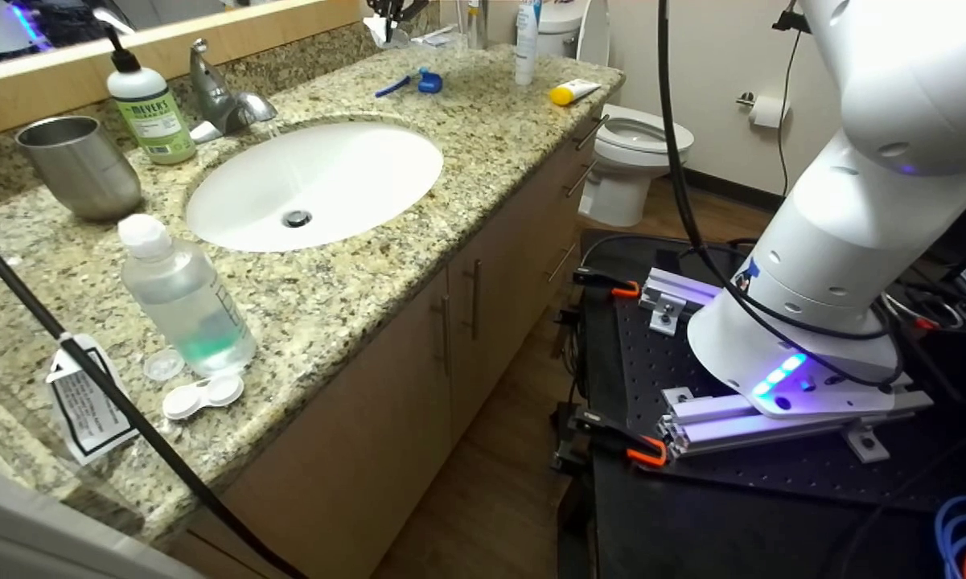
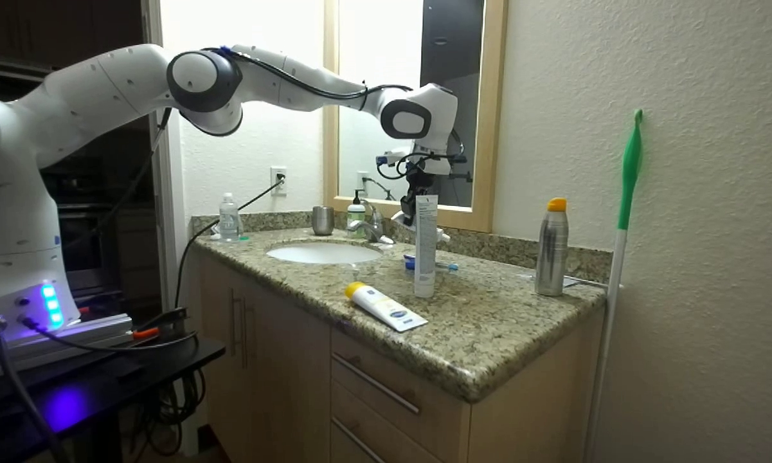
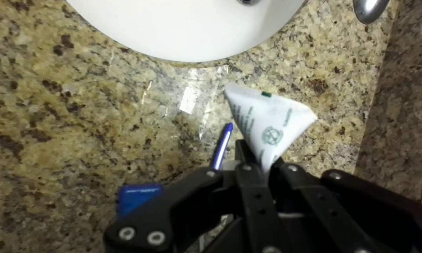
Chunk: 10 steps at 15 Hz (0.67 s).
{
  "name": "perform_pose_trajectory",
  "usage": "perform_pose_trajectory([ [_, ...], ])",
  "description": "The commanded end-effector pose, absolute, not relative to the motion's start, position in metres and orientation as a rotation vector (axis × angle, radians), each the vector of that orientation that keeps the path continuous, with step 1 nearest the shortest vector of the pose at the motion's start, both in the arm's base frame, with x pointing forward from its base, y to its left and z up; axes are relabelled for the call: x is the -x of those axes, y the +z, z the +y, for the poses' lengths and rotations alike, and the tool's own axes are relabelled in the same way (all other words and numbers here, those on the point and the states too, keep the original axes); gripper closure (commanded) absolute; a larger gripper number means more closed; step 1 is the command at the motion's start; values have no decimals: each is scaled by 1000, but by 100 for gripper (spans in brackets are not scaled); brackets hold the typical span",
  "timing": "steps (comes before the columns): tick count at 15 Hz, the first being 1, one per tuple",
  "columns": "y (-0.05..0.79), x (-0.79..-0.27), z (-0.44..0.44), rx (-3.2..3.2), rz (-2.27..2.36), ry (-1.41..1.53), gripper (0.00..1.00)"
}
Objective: Wet the toothbrush with water, put it back on the counter, move the toothpaste forward then close the tap
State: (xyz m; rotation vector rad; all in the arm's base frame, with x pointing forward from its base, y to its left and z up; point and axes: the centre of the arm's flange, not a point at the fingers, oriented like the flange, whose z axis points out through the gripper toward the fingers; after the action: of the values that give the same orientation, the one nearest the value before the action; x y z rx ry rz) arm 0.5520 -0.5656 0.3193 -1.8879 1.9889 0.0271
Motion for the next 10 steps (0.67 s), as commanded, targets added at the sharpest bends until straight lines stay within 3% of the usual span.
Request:
perform_pose_trajectory([
  [1,292,-571,-558,1873,2014,-72,97],
  [10,286,-564,-576,1711,2275,-169,97],
])
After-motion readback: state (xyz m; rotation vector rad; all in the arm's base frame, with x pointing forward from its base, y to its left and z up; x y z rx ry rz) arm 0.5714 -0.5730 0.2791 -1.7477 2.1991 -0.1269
